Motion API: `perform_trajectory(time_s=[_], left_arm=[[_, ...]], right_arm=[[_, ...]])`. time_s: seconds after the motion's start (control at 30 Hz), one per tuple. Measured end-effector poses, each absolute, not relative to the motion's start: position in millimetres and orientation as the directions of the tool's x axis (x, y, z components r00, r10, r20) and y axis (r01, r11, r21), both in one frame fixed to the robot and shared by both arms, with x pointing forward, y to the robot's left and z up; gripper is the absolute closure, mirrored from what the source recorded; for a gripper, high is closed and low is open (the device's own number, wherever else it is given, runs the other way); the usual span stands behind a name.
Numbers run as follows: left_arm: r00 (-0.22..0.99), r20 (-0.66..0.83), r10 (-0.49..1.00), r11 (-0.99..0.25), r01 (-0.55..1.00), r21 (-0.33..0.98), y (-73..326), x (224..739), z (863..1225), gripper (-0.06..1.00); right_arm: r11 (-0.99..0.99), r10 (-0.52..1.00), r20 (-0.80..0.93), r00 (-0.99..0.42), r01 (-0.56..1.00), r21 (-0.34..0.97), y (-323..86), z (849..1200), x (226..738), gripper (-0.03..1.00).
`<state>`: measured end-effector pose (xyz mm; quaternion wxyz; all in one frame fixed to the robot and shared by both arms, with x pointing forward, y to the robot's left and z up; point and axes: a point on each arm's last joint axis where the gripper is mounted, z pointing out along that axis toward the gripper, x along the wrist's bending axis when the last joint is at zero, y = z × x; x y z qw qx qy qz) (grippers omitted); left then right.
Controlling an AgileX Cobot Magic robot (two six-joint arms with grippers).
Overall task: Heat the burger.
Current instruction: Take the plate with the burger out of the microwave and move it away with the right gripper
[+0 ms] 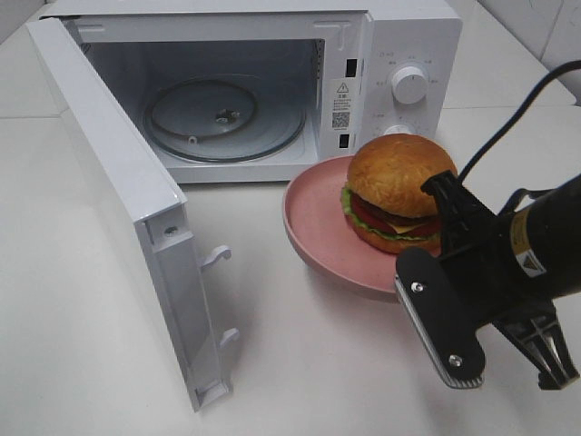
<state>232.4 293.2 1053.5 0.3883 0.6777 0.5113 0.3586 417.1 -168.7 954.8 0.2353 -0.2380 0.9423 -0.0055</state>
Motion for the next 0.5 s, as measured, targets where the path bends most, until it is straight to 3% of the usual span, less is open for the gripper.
perform_trajectory(time_s=[0.2,0.5], left_arm=[[0.22,0.089,0.971,-0.176,0.414,0.893,293,232,1054,0.94],[0.22,0.089,0.971,-0.176,0.414,0.893,293,232,1054,0.94]], right_arm=[[0.915,-0.398,-0.424,-0.813,-0.384,-0.122,-180,950,408,0.93],[0.982,-0.179,-0.445,-0.878,-0.135,-0.13,-200,936,400,0.93]])
